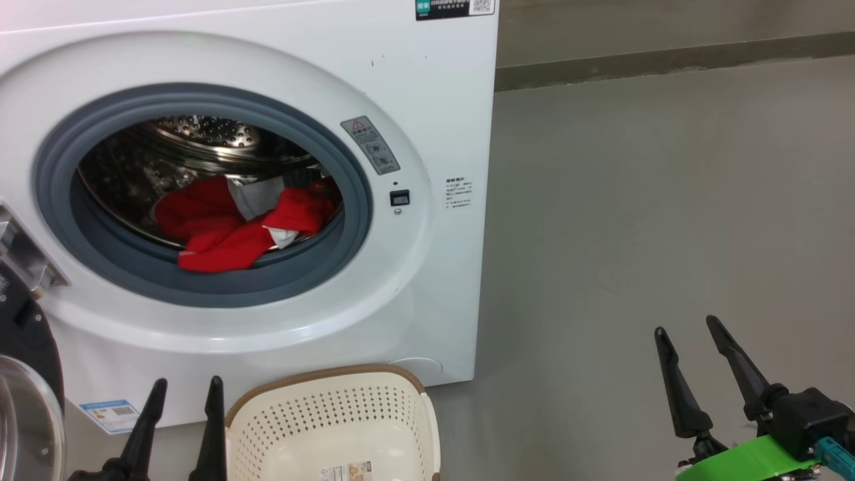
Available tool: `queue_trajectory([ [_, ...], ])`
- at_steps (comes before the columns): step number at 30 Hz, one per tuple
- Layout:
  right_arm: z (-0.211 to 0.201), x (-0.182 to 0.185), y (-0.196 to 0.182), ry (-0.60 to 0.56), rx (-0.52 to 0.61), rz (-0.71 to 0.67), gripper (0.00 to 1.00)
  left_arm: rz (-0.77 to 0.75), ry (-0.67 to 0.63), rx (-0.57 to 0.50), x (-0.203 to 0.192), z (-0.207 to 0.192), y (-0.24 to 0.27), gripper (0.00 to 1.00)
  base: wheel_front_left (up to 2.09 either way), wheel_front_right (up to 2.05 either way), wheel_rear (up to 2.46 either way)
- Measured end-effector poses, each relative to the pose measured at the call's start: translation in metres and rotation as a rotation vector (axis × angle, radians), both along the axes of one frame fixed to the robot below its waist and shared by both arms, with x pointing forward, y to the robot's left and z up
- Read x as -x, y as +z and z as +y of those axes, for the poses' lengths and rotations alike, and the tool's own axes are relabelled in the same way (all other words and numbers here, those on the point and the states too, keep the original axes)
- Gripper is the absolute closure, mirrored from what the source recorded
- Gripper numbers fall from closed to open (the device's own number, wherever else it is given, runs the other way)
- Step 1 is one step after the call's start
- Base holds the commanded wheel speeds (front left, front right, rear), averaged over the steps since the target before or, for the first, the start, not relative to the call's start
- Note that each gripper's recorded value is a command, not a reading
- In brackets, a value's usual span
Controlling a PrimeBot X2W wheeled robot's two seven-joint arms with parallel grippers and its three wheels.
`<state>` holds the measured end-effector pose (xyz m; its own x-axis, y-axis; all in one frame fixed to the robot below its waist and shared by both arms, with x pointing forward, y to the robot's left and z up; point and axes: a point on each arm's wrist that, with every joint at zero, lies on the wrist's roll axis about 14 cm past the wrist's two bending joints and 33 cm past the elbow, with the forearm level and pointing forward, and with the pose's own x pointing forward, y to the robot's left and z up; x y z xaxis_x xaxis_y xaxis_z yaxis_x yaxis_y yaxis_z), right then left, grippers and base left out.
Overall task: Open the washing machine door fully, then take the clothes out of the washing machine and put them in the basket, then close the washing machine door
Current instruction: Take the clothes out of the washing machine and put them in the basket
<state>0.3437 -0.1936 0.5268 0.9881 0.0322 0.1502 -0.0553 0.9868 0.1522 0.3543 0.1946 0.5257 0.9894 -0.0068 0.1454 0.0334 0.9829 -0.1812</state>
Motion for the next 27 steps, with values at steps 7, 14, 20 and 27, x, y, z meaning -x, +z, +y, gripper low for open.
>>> queue_trajectory([
  [7,0.003,-0.001,0.001,0.008,0.000,-0.002,0.00,-0.006,0.008,0.000,0.001,0.003,0.002,0.00,0.00,0.00,0.00],
  [14,0.004,-0.001,0.001,0.013,-0.006,-0.002,0.00,-0.005,0.012,-0.007,0.002,0.004,0.002,0.00,0.00,0.00,0.00],
  [20,0.006,-0.003,-0.003,0.020,-0.006,0.009,0.00,0.012,0.017,0.001,0.002,0.004,-0.004,0.00,0.00,0.00,0.00],
  [27,0.009,-0.010,-0.010,0.034,0.002,0.032,0.00,-0.001,0.026,0.020,-0.012,0.006,0.000,0.00,0.00,0.00,0.00],
])
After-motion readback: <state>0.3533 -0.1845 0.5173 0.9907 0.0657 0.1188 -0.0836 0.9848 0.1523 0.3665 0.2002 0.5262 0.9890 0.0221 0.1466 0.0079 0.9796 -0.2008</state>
